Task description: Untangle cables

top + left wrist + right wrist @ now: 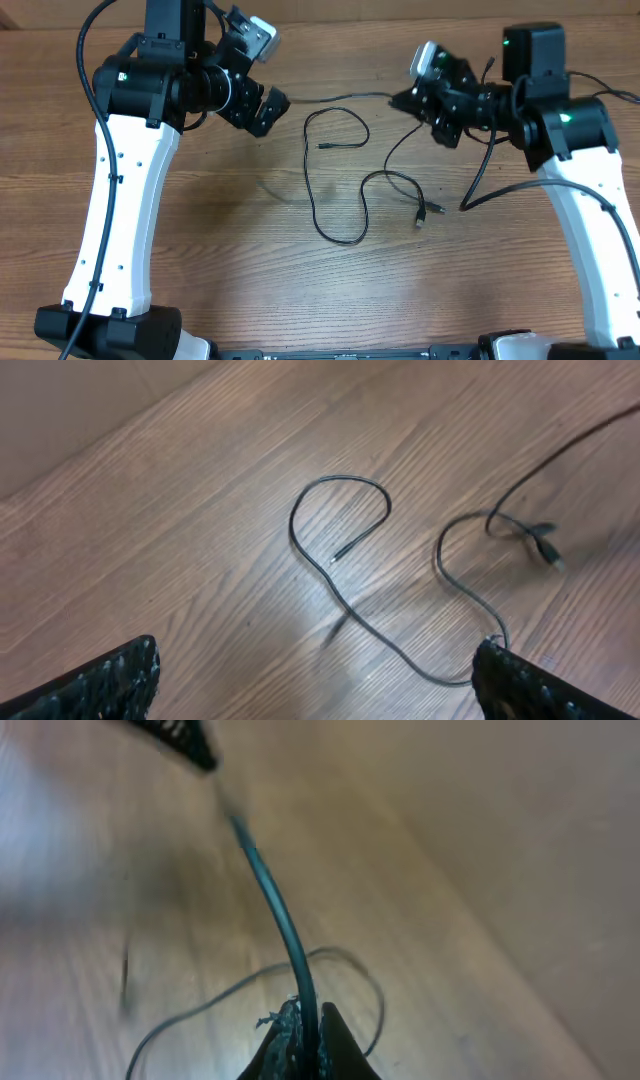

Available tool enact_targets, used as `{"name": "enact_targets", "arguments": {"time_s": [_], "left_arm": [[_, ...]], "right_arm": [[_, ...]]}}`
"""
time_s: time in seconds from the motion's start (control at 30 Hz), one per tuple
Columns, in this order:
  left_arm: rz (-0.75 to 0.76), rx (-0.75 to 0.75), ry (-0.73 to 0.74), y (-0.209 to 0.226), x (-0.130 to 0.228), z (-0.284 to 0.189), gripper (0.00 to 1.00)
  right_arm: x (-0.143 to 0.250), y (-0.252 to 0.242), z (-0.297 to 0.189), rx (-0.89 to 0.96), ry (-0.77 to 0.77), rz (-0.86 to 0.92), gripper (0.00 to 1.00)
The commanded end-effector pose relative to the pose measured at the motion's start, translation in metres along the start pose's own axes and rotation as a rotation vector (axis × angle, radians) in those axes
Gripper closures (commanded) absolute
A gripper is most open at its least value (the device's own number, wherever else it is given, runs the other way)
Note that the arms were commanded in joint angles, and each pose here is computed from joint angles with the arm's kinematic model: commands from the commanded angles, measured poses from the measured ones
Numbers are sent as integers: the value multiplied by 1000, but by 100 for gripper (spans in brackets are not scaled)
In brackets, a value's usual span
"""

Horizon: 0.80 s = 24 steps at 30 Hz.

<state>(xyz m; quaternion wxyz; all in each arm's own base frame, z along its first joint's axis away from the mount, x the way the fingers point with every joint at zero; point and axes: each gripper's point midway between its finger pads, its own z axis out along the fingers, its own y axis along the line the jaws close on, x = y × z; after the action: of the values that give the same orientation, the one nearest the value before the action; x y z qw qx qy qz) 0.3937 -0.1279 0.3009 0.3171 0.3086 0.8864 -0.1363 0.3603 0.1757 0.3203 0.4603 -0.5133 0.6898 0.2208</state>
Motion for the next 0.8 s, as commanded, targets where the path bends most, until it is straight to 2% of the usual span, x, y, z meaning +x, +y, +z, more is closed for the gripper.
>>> {"name": "enact_targets", "arguments": {"time_s": [0.0, 0.17, 0.33, 0.47, 0.57, 0.77], "left_arm": [[75, 55, -53, -11, -9, -10, 1], [80, 86, -88, -15, -15, -12, 0], [77, 80, -78, -14, -13, -11, 1], [72, 82, -67, -15, -10, -11, 0], [67, 79, -54, -14, -7, -11, 0], [67, 71, -50, -13, -7, -11, 0]], "right_arm": [[-9, -23, -12, 123, -3, 166, 96], [-23, -41, -17, 183, -76, 297, 96], [-62, -55, -33, 231, -210, 360, 96], [-103, -56, -55, 231, -337, 359, 96], [-135, -56, -77, 263, -419, 296, 96], [-147, -80, -102, 448, -444, 276, 96]]}}
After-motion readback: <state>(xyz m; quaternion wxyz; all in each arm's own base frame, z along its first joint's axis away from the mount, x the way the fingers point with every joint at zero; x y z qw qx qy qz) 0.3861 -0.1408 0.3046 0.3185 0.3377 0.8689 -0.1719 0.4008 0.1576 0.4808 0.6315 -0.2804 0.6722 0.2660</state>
